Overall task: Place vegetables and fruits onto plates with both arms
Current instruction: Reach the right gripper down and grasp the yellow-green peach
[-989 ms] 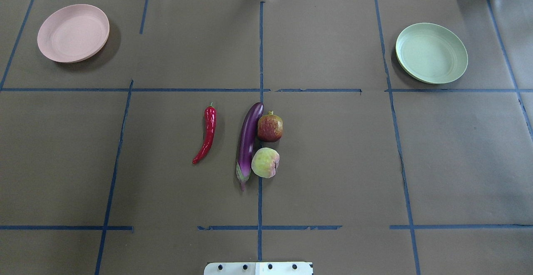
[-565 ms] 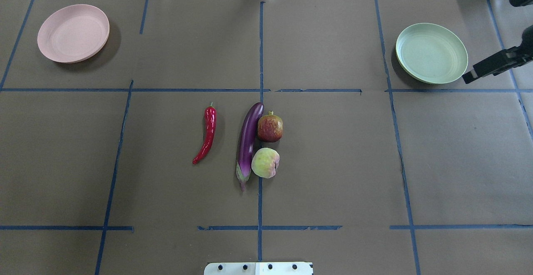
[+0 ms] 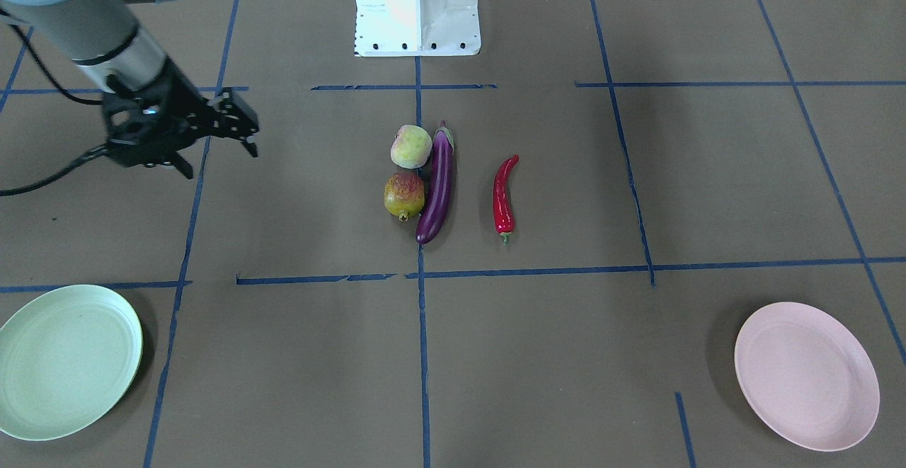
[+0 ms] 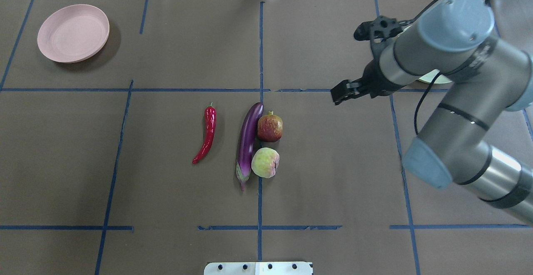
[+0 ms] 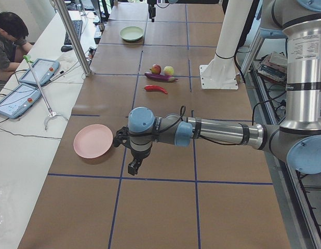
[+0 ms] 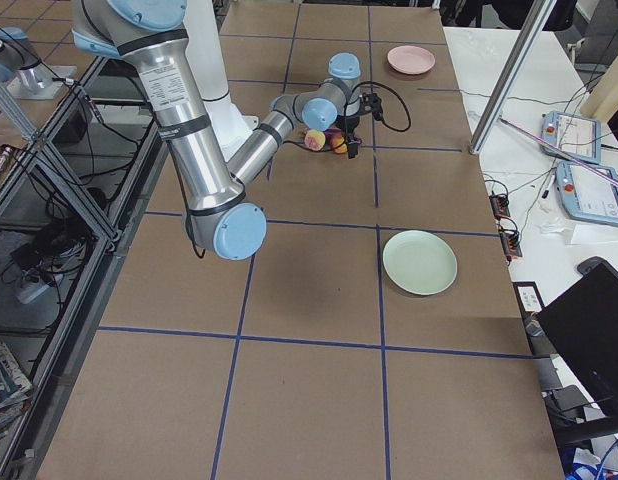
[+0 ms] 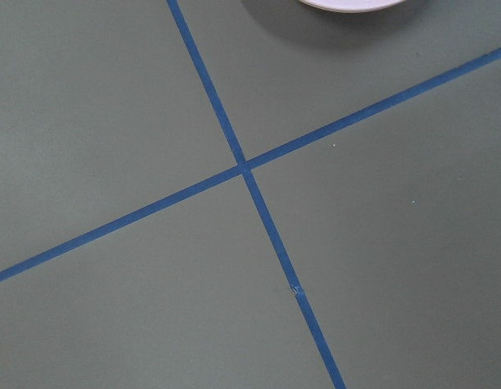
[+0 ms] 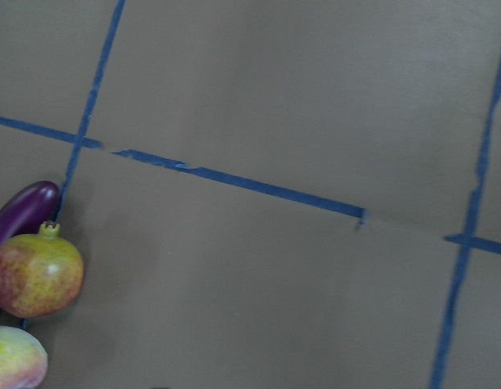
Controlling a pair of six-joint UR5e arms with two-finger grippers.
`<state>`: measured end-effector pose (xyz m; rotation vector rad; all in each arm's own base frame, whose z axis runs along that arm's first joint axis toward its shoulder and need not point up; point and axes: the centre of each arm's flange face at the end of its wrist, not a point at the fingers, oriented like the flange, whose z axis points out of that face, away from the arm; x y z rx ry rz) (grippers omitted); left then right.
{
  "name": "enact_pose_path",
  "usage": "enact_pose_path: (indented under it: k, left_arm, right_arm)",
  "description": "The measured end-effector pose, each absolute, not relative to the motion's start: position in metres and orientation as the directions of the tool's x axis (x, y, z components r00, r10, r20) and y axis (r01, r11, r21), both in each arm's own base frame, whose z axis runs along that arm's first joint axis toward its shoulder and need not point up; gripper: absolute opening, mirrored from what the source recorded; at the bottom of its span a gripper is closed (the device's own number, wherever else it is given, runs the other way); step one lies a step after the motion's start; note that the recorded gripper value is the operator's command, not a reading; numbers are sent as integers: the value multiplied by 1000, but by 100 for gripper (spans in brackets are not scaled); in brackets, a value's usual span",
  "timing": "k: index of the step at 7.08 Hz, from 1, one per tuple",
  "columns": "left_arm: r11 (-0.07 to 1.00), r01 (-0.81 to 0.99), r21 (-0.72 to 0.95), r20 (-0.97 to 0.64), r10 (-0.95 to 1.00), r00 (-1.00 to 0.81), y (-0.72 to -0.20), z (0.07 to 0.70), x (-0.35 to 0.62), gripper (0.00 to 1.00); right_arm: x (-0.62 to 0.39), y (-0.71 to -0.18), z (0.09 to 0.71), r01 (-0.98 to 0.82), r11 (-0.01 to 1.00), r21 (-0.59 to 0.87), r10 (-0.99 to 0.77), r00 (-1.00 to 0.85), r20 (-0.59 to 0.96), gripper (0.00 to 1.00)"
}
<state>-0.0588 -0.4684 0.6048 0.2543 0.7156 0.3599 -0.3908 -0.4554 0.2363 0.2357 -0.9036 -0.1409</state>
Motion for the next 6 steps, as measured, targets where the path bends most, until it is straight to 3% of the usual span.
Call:
enact_pose_path:
  k: [3,6]
  left_arm:
    - [906,-238,349,-590,410,696,-470,604,-57,100]
    - [903,-250,349,-590,419,690,-470,604,-50,100]
  right_arm:
    - [-537,-421,169,-42,975,216,-139,647,750,100]
    - [-583,-393,173,31,975,218,-178,696,696,99]
